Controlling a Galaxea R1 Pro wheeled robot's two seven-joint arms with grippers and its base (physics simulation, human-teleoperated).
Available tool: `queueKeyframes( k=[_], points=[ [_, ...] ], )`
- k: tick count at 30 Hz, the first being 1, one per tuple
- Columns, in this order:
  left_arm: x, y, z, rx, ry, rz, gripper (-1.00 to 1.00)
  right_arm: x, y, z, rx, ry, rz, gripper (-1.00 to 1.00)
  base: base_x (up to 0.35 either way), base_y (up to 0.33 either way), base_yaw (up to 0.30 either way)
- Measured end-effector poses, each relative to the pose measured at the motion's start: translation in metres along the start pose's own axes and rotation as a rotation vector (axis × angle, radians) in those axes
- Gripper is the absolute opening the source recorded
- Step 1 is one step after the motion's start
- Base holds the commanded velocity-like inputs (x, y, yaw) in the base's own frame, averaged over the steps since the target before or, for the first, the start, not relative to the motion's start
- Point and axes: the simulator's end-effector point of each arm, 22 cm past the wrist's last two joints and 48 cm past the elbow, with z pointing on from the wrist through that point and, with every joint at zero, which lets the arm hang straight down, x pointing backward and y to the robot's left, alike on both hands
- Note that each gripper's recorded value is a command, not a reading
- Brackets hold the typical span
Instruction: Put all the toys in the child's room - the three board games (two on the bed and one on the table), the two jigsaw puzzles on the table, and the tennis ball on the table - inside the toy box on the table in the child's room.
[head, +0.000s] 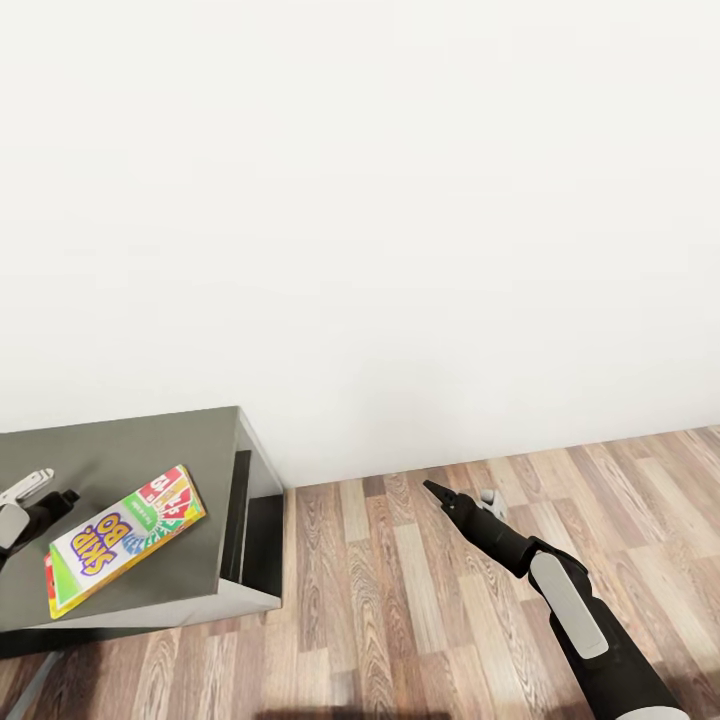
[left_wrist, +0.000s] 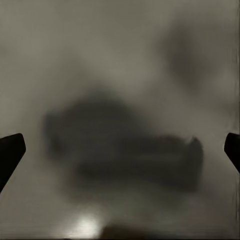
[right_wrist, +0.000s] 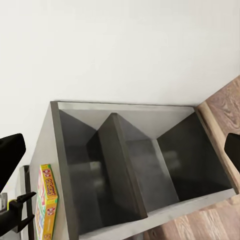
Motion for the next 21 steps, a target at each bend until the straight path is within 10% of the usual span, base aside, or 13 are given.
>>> queueKeyframes(
  k=[21],
  points=[
    [-0.017,-0.016,-0.012,0.132,0.007,-0.011,1.00,-0.005,0.009,-0.003,-0.012,-0.009,-0.012,1.00,0.000,0.000,-0.158]
  ],
)
